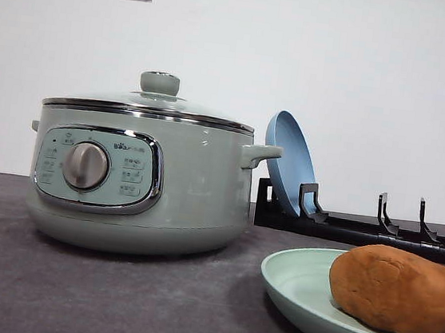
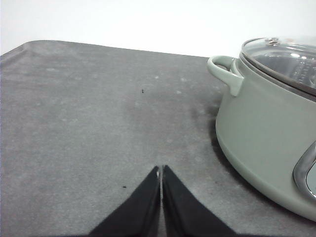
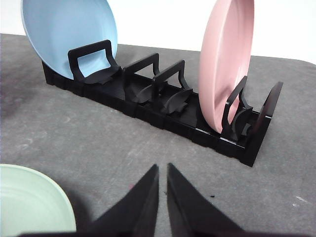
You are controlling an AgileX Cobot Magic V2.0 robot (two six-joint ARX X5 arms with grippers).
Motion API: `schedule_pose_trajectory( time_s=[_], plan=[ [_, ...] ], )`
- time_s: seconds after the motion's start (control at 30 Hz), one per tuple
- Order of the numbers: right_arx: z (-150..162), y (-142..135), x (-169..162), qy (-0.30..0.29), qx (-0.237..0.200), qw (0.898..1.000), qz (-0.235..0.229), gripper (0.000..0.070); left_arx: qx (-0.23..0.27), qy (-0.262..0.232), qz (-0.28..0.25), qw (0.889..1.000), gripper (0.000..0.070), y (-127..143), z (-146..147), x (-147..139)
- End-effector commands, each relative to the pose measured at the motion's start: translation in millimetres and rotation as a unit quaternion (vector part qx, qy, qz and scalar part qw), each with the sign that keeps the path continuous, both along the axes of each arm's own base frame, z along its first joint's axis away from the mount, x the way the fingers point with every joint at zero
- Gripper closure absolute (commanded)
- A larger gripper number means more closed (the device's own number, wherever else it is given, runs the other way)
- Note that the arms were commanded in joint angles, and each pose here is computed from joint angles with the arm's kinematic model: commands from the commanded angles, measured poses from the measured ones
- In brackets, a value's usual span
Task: Transfer potato from steamer to green plate
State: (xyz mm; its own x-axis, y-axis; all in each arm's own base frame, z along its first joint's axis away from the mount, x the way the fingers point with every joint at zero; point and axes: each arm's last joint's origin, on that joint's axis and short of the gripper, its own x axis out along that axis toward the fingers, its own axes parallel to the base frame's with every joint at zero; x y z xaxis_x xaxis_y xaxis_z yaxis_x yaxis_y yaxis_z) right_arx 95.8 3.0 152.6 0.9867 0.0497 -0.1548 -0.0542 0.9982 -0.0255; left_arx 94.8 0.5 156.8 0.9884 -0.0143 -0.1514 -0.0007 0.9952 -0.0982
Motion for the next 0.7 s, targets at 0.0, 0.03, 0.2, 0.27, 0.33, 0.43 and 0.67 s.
schedule_pose_trajectory(
  time_s=[0.0,0.03,0.2,0.27,0.33,0.43,0.67],
  plan=[
    [-0.2,-0.2,0.4,-0.006,-0.004,1.0,-0.001,0.0681,0.004,0.013,-0.001,1.0,0.07,-0.2,-7.5,0.8],
    [-0.2,-0.2,0.4,-0.006,-0.004,1.0,-0.001,0.0681,0.004,0.013,-0.001,1.0,0.07,-0.2,-7.5,0.8],
    [-0.2,-0.2,0.4,-0.006,-0.004,1.0,-0.001,0.0681,0.004,0.013,0.0,1.0,0.07,-0.2,-7.5,0.8],
    [-0.2,-0.2,0.4,-0.006,-0.004,1.0,-0.001,0.0681,0.004,0.013,-0.001,1.0,0.07,-0.2,-7.5,0.8],
    [-0.2,-0.2,0.4,-0.006,-0.004,1.0,-0.001,0.0681,0.004,0.013,-0.001,1.0,0.07,-0.2,-7.5,0.8],
    [-0.2,-0.2,0.4,-0.006,-0.004,1.0,-0.001,0.0681,0.004,0.013,-0.001,1.0,0.07,-0.2,-7.5,0.8],
    [-0.2,-0.2,0.4,-0.006,-0.004,1.0,-0.001,0.0681,0.004,0.013,-0.001,1.0,0.07,-0.2,-7.5,0.8]
  ],
)
